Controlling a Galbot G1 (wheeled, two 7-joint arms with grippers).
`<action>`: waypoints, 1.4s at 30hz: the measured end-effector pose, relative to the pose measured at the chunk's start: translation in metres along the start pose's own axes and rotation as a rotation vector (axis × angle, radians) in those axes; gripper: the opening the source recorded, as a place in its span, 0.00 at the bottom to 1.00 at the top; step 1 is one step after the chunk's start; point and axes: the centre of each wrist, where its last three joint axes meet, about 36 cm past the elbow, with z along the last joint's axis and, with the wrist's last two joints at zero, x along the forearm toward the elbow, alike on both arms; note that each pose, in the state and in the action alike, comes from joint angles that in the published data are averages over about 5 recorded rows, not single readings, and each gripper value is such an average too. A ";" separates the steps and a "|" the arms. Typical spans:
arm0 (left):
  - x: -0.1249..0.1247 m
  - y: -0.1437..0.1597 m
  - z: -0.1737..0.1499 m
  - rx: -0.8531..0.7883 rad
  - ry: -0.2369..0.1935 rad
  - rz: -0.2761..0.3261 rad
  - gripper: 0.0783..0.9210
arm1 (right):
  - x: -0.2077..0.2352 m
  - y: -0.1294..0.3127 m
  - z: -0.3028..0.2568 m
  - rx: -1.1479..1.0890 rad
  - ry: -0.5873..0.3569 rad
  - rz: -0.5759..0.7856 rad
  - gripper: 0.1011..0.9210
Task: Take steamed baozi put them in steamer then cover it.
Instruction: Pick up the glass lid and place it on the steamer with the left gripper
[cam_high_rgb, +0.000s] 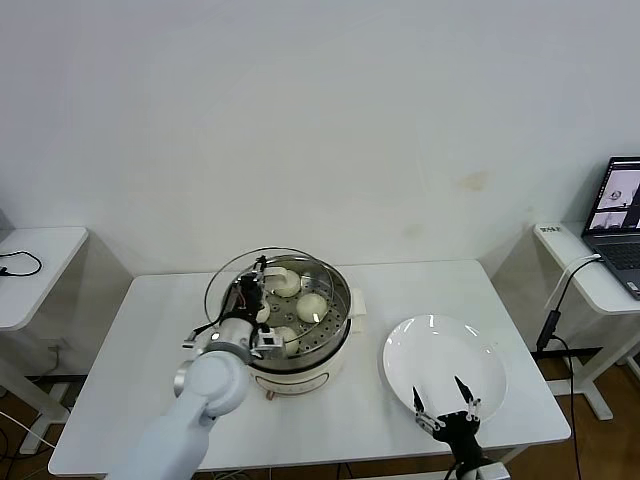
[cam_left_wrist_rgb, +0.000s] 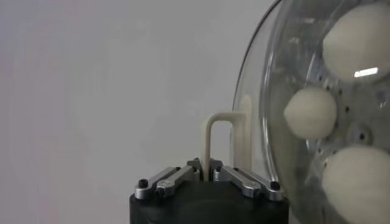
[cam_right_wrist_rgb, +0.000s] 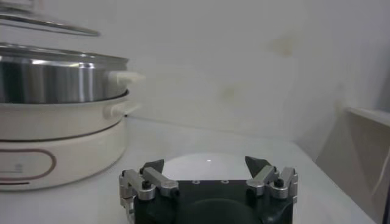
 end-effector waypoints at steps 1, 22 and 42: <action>-0.001 -0.001 -0.003 -0.001 0.000 0.001 0.08 | 0.000 0.001 0.000 0.000 0.001 -0.001 0.88; -0.006 -0.019 -0.030 -0.020 0.003 0.015 0.08 | -0.002 0.011 0.004 -0.003 0.008 -0.022 0.88; -0.005 -0.024 -0.036 0.002 0.001 0.019 0.20 | -0.001 0.016 0.005 0.005 0.012 -0.037 0.88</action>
